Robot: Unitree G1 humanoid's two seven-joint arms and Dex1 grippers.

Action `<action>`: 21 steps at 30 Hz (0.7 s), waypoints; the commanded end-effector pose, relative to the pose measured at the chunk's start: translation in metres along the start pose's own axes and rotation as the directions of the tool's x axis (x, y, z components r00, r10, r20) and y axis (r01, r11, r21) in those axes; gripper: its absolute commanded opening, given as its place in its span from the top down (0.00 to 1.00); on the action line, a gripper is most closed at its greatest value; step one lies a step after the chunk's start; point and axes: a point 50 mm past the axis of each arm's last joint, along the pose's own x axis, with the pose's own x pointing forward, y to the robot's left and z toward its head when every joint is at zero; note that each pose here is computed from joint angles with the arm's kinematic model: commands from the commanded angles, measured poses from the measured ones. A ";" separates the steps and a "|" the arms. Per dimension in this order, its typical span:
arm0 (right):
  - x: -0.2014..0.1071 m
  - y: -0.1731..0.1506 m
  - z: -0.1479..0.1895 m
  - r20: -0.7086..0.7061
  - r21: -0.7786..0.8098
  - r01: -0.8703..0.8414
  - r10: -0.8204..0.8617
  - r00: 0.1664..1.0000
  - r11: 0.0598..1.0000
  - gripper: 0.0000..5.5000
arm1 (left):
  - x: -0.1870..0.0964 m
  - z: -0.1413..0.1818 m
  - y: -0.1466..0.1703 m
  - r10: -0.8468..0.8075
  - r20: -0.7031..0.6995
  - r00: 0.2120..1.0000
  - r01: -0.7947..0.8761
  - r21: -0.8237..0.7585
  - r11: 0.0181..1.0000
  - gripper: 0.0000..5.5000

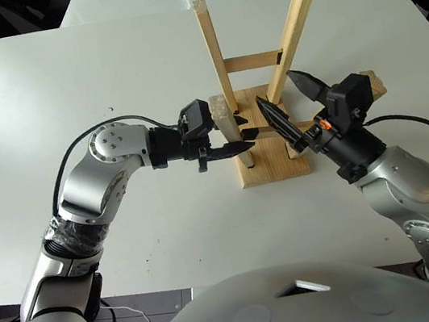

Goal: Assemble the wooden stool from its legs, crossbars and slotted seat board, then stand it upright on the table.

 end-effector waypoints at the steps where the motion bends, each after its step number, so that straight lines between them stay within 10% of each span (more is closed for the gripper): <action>1: 0.001 0.002 -0.042 -0.173 -0.003 0.025 -0.025 0.985 1.000 0.37 | 0.000 -0.019 0.000 -0.014 -0.143 0.990 0.006 -0.057 0.998 0.63; 10: 0.005 0.010 -0.067 -0.215 0.001 0.052 -0.051 0.975 0.999 0.37 | 0.005 -0.009 0.006 -0.071 -0.158 0.985 0.069 -0.018 0.997 0.63; 16: 0.020 -0.001 0.025 0.267 0.050 0.124 -0.133 0.954 0.991 0.37 | 0.003 -0.014 0.006 -0.058 -0.179 0.982 0.055 -0.020 0.998 0.63; 21: 0.020 0.000 0.027 0.265 0.029 0.141 -0.144 0.953 0.990 0.37 | 0.003 -0.017 0.006 -0.052 -0.185 0.981 0.048 -0.029 0.998 0.63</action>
